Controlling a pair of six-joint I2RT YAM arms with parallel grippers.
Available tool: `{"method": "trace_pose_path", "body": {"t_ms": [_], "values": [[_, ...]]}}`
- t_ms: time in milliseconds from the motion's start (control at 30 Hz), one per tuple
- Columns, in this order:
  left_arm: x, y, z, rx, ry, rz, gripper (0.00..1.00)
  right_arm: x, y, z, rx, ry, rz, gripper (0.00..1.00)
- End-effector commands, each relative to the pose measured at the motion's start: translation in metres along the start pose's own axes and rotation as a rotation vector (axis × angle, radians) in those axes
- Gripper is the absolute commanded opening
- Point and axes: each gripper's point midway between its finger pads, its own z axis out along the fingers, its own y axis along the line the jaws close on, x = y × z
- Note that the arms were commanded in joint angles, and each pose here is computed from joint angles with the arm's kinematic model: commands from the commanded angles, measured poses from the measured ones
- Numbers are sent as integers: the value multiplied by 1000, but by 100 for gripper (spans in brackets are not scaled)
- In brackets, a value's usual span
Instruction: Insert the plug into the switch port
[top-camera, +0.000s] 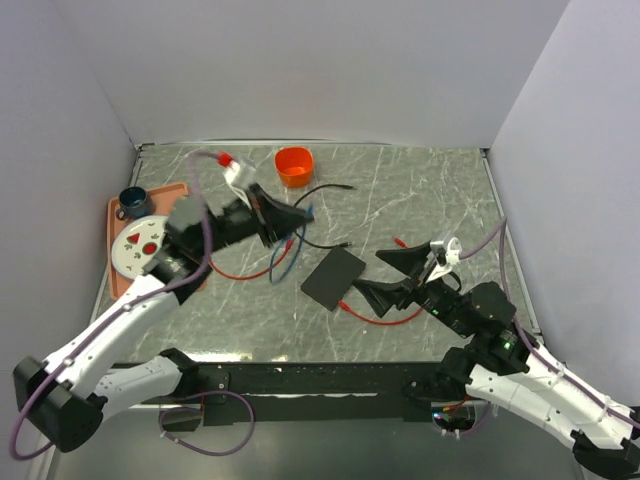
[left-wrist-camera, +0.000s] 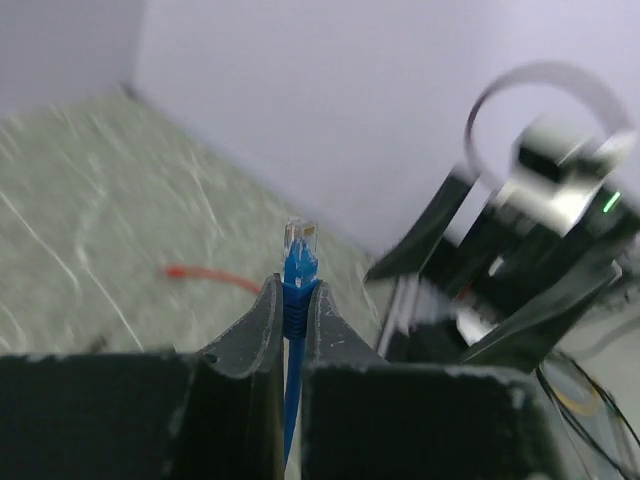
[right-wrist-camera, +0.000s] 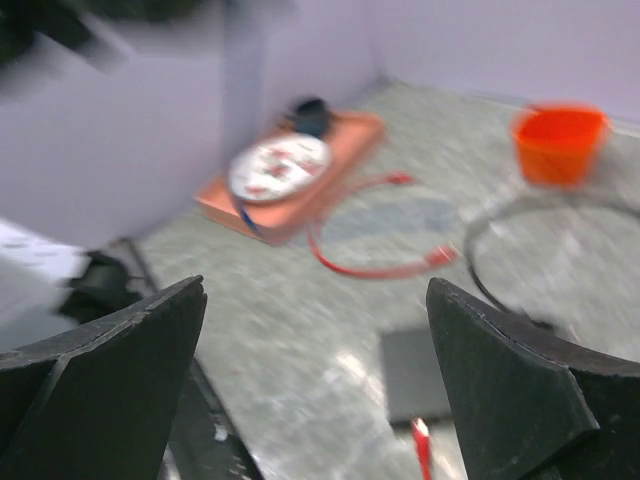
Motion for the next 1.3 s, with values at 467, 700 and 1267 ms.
{"method": "trace_pose_path", "body": {"t_ms": [467, 700, 1267], "values": [[61, -93, -5, 396, 62, -57, 1, -4, 54, 31, -287, -2, 65, 97], [64, -95, -2, 377, 61, -65, 1, -16, 76, 35, -403, -40, 97, 90], [55, -95, -4, 339, 44, -56, 65, -17, 57, 43, -279, -47, 126, 0]]}}
